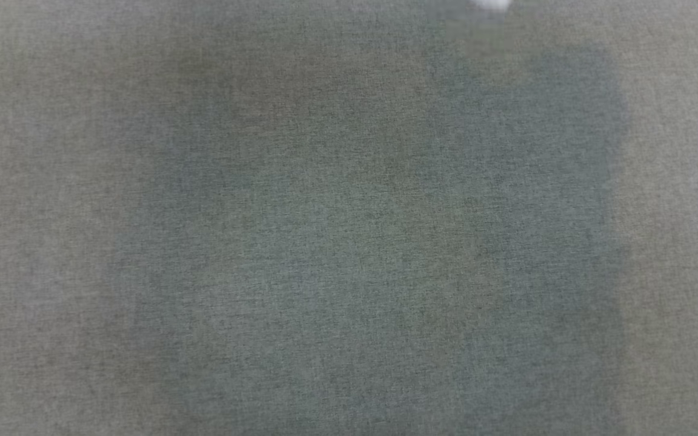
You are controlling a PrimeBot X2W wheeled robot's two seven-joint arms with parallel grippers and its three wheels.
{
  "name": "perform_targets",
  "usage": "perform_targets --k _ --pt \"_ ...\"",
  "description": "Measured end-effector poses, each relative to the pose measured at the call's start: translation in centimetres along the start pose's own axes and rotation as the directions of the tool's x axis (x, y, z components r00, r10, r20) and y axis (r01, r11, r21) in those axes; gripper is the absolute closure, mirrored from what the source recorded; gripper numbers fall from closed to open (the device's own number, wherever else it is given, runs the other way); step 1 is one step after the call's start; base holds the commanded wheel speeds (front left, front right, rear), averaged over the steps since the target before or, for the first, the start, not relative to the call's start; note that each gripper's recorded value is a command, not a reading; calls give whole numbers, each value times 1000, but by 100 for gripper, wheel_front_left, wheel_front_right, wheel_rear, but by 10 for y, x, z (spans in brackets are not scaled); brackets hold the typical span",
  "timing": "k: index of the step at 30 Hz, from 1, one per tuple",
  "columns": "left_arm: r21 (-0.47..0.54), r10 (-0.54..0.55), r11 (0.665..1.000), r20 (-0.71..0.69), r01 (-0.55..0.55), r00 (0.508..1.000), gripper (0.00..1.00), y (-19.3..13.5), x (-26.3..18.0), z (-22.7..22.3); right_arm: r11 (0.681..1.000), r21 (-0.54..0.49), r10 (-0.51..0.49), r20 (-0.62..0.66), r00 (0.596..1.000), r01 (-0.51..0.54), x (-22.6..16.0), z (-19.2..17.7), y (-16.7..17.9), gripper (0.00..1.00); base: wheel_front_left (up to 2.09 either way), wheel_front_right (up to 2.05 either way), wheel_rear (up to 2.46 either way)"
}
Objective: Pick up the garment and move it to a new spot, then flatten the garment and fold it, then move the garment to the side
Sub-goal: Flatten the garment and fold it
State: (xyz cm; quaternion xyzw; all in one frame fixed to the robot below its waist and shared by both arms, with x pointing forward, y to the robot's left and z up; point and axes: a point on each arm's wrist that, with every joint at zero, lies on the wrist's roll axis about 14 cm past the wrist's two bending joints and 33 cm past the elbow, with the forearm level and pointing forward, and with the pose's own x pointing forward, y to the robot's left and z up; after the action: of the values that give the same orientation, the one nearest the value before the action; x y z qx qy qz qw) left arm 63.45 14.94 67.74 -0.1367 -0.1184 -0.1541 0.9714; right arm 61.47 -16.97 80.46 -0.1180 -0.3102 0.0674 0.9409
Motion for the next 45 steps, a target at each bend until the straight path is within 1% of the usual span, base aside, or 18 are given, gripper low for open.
perform_targets --k 2,3,6,8,9,12,14,16,19,23,26,31,32,33,37,39,41,45 --pt "-23 -1 1000 7 1 1000 100 0 3 -6 1000 -7 -1 30 1000 1 1 3 0 100 0 0 0" --pt "-28 -9 1000 -1 9 1000 100 0 4 -12 1000 -7 2 13 1000 -2 0 -4 1 100 0 0 0" --pt "-46 -5 999 -66 2 998 100 5 0 -50 999 17 35 -138 990 -33 -20 -55 13 100 0 0 0" --pt "-40 -1 999 -133 -5 991 100 10 -12 -86 997 54 66 -289 955 -52 -49 -103 26 100 0 0 0" --pt "-37 1 999 -174 -7 985 100 12 -20 -105 995 85 81 -367 926 -54 -68 -127 33 100 0 0 0" --pt "-65 23 997 -272 -42 962 100 15 -49 -156 986 165 125 -575 808 -35 -136 -185 51 100 0 0 0" --pt "-92 40 993 -337 -75 941 100 16 -73 -184 979 205 146 -669 729 -8 -179 -204 58 100 0 0 0" --pt "-92 58 991 -393 -102 918 100 18 -98 -203 977 214 155 -744 650 12 -219 -214 60 100 0 0 0" --pt "-74 89 987 -469 -140 879 100 21 -141 -226 980 198 148 -812 565 29 -266 -213 57 100 0 0 0" --pt "-34 106 988 -551 -149 828 100 13 -193 -241 970 231 174 -868 465 70 -316 -197 68 100 0 0 0" --pt "5 129 987 -601 -158 789 100 11 -228 -245 965 249 192 -889 415 87 -340 -179 75 100 0 0 0" --pt "74 157 986 -682 -146 714 100 10 -278 -249 953 279 231 -921 314 115 -381 -152 87 100 0 0 0" --pt "82 158 987 -688 -140 708 100 8 -283 -247 952 279 235 -927 291 122 -388 -147 88 100 0 0 0" --pt "99 159 987 -701 -126 695 100 5 -293 -243 948 283 242 -938 250 144 -403 -138 89 100 0 0 0" --pt "125 159 987 -734 -99 660 100 2 -315 -235 939 298 273 -950 154 172 -434 -119 97 100 0 0 0" --pt "138 155 987 -758 -77 634 100 -2 -328 -232 936 302 280 -950 137 179 -440 -109 99 100 0 0 0" --pt "144 151 988 -780 -61 607 100 -6 -340 -228 937 294 270 -953 140 190 -443 -100 94 100 0 0 0" --pt "139 140 989 -811 -45 568 100 -17 -358 -220 935 278 261 -960 105 220 -457 -89 90 100 0 0 0"
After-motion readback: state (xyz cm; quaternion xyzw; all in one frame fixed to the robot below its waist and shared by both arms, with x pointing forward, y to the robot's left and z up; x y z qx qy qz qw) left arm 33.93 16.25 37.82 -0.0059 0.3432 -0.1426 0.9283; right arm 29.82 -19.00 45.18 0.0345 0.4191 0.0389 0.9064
